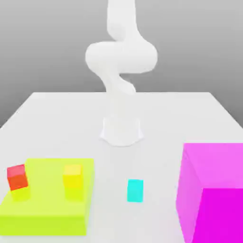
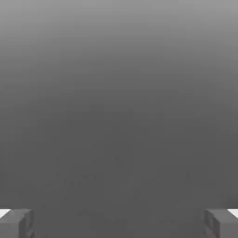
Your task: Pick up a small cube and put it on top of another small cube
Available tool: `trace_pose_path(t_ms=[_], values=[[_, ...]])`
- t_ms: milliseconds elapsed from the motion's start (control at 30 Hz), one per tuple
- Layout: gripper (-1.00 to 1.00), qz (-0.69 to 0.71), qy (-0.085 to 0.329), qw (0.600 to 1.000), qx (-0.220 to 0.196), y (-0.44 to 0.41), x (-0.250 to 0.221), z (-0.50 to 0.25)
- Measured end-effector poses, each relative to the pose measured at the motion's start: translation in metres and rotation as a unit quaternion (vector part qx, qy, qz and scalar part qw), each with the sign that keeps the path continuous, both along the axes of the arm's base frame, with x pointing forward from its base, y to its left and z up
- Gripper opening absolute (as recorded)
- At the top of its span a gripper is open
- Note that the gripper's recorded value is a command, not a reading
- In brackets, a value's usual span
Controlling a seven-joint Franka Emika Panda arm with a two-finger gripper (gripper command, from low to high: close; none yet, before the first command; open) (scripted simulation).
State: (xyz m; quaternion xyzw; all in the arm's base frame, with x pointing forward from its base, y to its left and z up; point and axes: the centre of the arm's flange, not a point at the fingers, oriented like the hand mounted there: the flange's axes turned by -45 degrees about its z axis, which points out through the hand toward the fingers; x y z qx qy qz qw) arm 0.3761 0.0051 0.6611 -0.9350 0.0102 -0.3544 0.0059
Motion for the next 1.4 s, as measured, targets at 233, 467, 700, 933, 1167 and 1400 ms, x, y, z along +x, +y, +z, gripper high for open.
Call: trace_pose_path(t_ms=[233,467,700,933,1167,1400], values=[[0.00,-0.008,0.124,0.992,0.010,0.017,0.052,-0.174],[0.00,-0.021,0.252,0.967,0.014,0.030,0.030,-0.350],[0.00,-0.034,0.352,0.935,0.011,0.036,-0.034,-0.485],[-1.00,-0.034,0.354,0.934,0.011,0.036,-0.038,-0.534],[-1.00,-0.034,0.354,0.935,0.011,0.036,-0.037,-0.528],[-1.00,-0.032,0.356,0.934,0.010,0.037,-0.035,-0.475]])
